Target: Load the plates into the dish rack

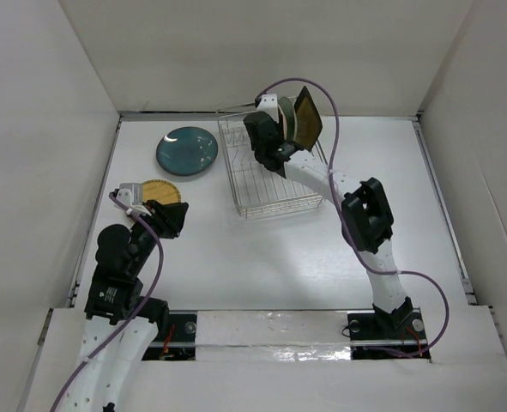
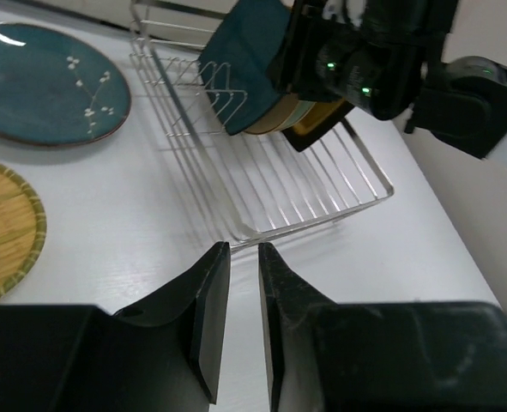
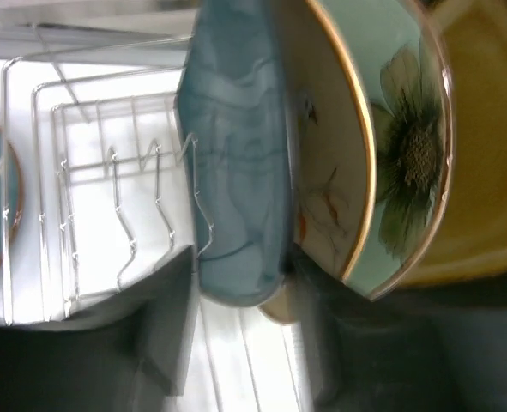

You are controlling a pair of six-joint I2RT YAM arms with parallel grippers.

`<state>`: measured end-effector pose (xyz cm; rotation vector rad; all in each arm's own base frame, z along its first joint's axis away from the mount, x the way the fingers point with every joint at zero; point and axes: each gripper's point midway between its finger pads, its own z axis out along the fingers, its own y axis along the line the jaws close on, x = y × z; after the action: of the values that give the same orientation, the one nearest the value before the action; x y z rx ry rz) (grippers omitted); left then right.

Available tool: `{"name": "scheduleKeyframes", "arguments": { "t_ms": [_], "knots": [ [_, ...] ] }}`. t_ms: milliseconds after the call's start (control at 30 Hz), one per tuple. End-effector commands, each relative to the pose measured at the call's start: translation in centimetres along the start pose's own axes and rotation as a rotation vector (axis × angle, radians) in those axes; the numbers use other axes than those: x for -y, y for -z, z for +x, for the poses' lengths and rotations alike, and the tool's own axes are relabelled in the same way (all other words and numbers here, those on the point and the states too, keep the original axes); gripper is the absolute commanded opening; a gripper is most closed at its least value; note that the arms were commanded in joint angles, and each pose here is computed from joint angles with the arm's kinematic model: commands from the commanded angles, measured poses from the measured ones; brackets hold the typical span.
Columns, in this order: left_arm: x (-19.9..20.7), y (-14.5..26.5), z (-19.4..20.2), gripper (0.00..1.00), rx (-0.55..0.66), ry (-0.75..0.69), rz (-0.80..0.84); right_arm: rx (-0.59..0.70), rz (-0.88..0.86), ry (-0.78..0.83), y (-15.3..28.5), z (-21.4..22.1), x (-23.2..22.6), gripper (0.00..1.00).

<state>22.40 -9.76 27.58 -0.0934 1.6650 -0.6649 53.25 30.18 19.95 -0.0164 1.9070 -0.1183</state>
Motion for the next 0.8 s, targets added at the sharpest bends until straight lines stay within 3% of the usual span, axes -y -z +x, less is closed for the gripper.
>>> {"name": "scheduleKeyframes", "arguments": {
  "t_ms": [0, 67, 167, 200, 267, 300, 367, 400, 433, 467, 500, 533, 567, 667, 700, 767],
  "knots": [
    [-0.6, 0.0, -2.7, 0.20, 0.089, 0.030, -0.077, 0.117, -0.122, -0.164, 3.7, -6.2, -0.7, 0.62],
    [-1.2, -0.4, -2.9, 0.21, 0.086, 0.054, -0.122, 0.166, -0.173, -0.212, 6.0, -9.1, 0.0, 0.73],
    [-1.7, -2.2, -1.9, 0.23, 0.022, 0.104, -0.145, 0.180, -0.278, -0.228, 9.0, -9.9, -0.1, 0.80],
    [-2.2, -3.1, -1.1, 0.23, -0.004, 0.151, -0.168, 0.218, -0.353, -0.253, 11.8, -11.8, -0.1, 0.82],
    [-3.1, -4.1, 0.1, 0.28, -0.014, 0.208, -0.193, 0.220, -0.422, -0.258, 13.8, -10.6, -0.3, 0.83],
    [-3.8, -4.9, 1.1, 0.31, -0.040, 0.242, -0.219, 0.253, -0.476, -0.282, 16.4, -12.0, 0.3, 0.83],
    [-5.5, -5.7, 2.2, 0.43, -0.028, 0.330, -0.300, 0.219, -0.531, -0.297, 18.4, -8.9, -0.4, 0.83],
    [-6.9, -6.0, 3.0, 0.57, -0.027, 0.359, -0.370, 0.216, -0.565, -0.312, 19.6, -8.1, -0.5, 0.80],
    [-8.1, -5.9, 3.3, 0.64, -0.001, 0.440, -0.446, 0.266, -0.635, -0.387, 22.5, -9.4, -0.7, 0.72],
    [-10.0, -5.3, 3.5, 0.70, 0.037, 0.449, -0.553, 0.218, -0.654, -0.377, 22.7, -5.9, -1.1, 0.34],
    [-10.8, -5.1, 3.7, 0.82, 0.054, 0.464, -0.599, 0.207, -0.701, -0.384, 23.9, -5.0, -1.6, 0.16],
    [-11.9, -4.7, 4.1, 0.85, 0.073, 0.480, -0.645, 0.221, -0.727, -0.413, 25.2, -5.2, -1.3, 0.04],
    [-12.5, -4.5, 4.1, 0.87, 0.100, 0.512, -0.670, 0.186, -0.744, -0.391, 26.1, -2.9, -1.9, 0.00],
    [-15.4, -3.4, 5.4, 0.87, 0.134, 0.585, -0.770, 0.188, -0.762, -0.405, 28.0, -2.1, -0.9, 0.00],
    [-16.5, -2.9, 5.9, 0.83, 0.138, 0.606, -0.814, 0.166, -0.763, -0.389, 27.9, -0.6, -0.5, 0.11],
    [-19.1, -1.6, 6.8, 0.80, 0.158, 0.656, -0.889, 0.150, -0.777, -0.383, 28.6, 0.6, -0.1, 0.24]
  ]
}}
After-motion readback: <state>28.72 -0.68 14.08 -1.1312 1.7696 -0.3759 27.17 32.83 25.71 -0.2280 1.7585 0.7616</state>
